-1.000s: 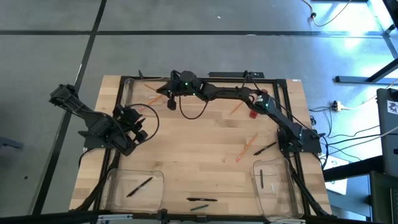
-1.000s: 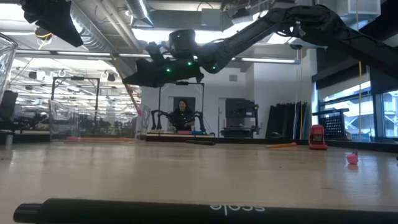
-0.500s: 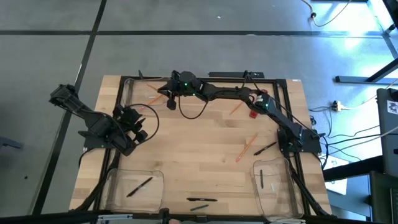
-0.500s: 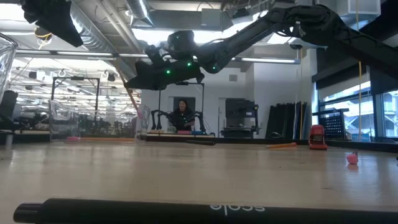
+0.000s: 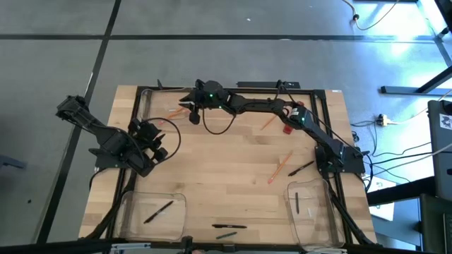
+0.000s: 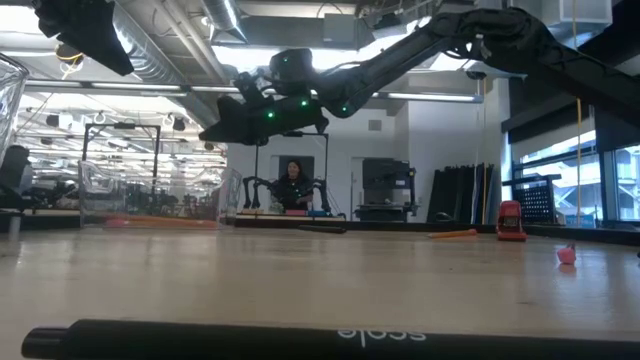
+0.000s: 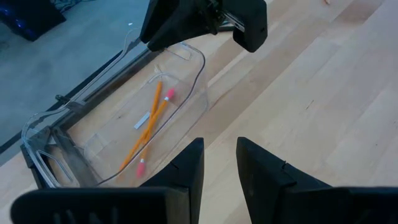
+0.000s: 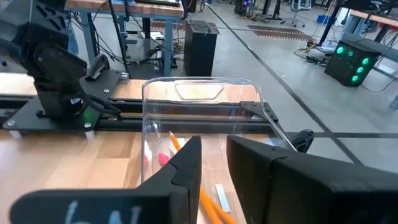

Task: Sort crayons/erasers/pens/pencils in bins
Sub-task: Put the black pen into the bottom left transparent bin

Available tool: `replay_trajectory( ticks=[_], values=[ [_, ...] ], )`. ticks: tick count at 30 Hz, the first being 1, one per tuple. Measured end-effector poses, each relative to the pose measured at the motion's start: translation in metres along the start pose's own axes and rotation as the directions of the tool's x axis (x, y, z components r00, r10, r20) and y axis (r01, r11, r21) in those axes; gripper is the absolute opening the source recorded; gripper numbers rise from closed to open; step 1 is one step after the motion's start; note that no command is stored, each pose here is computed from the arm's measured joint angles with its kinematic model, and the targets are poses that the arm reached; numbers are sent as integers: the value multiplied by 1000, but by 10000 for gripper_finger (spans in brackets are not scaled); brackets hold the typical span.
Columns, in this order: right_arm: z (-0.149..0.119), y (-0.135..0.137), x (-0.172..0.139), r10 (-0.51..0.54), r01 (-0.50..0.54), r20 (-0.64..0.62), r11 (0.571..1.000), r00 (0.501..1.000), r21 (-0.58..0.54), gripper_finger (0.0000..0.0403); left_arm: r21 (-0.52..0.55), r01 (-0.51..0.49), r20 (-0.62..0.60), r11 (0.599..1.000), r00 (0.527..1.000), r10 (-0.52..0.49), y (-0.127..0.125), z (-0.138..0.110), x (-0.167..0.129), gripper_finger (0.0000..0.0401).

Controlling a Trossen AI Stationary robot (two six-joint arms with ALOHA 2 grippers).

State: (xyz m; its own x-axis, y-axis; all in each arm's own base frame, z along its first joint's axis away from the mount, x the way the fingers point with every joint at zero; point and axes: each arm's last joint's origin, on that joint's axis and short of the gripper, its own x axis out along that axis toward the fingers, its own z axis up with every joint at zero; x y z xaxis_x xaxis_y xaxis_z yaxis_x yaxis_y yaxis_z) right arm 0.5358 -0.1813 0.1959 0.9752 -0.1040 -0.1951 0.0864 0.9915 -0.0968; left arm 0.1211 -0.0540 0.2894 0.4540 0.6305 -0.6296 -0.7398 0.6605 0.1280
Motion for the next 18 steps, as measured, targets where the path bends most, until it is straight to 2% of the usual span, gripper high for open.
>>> replay_trajectory(
  ticks=[5,11,18],
  values=[
    [5,0,-3,5,-5,-24,1000,1000,15,80,0,0,0,1000,1000,0,0,0,0,88],
    [38,6,-28,39,-31,-171,998,985,51,80,0,2,-9,1000,1000,-2,0,0,0,88],
    [64,19,-68,97,-54,-411,992,906,116,80,-8,7,-24,1000,1000,-7,0,-1,0,88]
  ],
)
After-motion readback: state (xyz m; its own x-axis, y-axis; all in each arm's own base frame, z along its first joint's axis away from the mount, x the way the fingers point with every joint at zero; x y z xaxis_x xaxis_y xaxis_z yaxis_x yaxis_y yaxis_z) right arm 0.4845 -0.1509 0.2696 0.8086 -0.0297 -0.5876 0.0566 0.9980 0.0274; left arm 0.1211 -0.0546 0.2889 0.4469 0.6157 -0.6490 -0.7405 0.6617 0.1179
